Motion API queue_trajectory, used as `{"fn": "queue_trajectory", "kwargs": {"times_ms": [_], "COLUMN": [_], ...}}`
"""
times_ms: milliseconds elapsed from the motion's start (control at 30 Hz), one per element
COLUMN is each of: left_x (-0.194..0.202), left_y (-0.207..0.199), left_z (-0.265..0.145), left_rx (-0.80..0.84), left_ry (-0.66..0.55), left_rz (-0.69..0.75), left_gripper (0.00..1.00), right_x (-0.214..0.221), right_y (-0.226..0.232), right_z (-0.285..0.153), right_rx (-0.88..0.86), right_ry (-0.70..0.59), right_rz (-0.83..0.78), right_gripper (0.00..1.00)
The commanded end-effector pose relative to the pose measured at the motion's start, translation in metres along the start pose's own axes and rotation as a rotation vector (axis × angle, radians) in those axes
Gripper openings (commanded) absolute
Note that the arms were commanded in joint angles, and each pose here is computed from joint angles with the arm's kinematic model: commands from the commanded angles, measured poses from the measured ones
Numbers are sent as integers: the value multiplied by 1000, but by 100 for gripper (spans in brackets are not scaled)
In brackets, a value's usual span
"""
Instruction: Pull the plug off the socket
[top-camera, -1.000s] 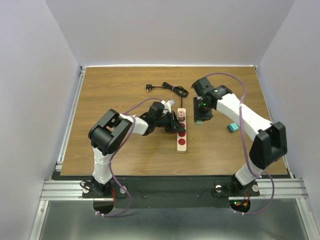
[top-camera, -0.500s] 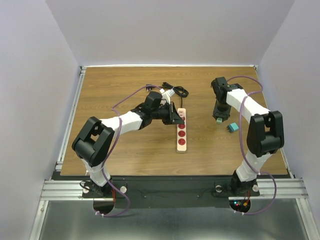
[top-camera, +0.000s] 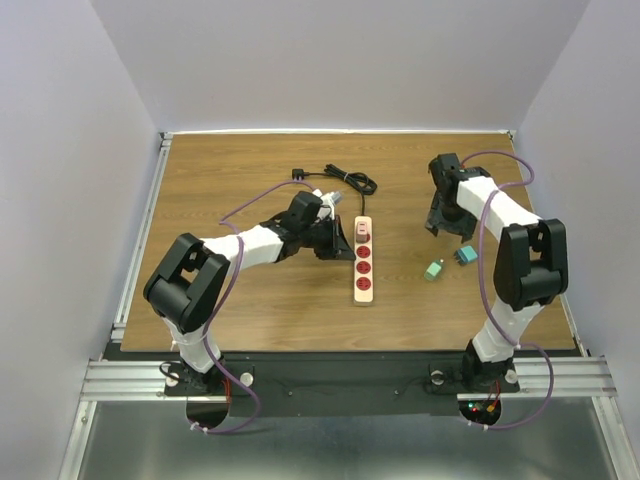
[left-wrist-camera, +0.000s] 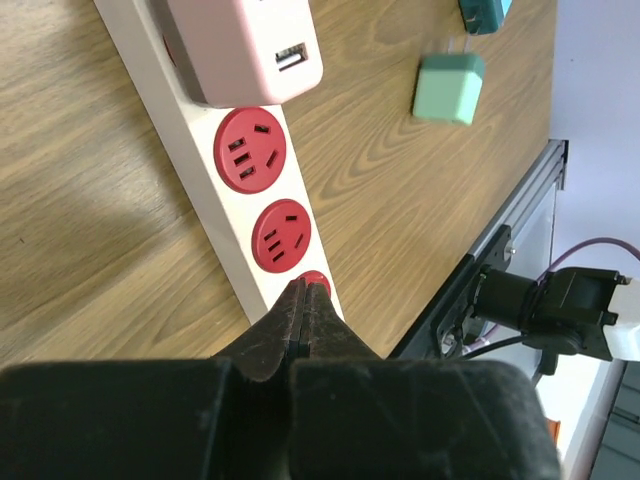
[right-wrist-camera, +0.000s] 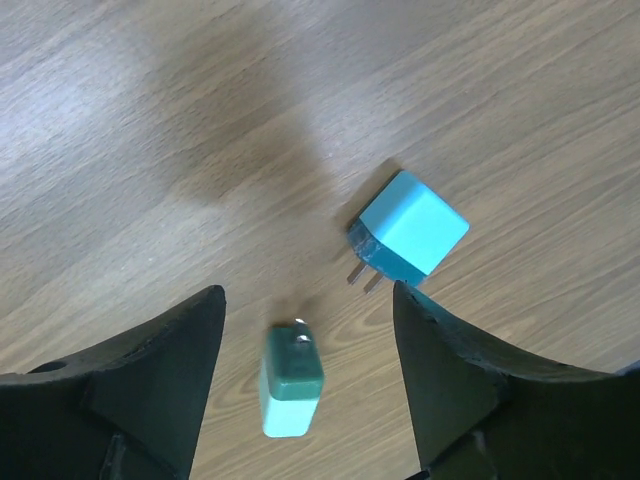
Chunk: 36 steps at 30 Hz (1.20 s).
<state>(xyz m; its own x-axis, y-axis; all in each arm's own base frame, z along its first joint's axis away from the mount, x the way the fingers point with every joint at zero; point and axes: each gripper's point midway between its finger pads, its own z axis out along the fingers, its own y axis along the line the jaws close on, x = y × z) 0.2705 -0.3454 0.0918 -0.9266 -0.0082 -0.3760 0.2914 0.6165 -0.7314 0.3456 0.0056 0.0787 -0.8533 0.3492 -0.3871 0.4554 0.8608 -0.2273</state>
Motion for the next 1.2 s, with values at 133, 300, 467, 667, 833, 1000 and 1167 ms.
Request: {"fn": "queue_trajectory", "kwargs": {"times_ms": [133,300,467,667,833,1000,1167], "left_x": [-8,-9,-15,-17,-10,-1,-2], "left_y": [9,10,-6,-19,-21,-28,-27], "left_z": [-11,-11,-10,2,16,31,36], "left_rx": [-11,-4,68,134,177,225,256], "left_ry": [-46,-42,-55,-40,-22,-7,-42], "left_rz": [10,-1,-8,-38,-69,-99,-142], "left_gripper": [0,0,0,0,0,0,0], "right_x": [-47,-44,-20,-9,1,14,31], "right_y": [47,88,144,186,203,209,223], "right_z": [-82,-119,-149,-166,-150,-131,-123], "right_rx": [-389,-608,-738,-808,-772,-730,-727], "right_ry": [-132,-106,-89,-88,-52,-14,19], "right_rz": [5,-71,-210,-249,-257,-264,-297], "right_gripper": [76,76,78,86,89,89,86]}}
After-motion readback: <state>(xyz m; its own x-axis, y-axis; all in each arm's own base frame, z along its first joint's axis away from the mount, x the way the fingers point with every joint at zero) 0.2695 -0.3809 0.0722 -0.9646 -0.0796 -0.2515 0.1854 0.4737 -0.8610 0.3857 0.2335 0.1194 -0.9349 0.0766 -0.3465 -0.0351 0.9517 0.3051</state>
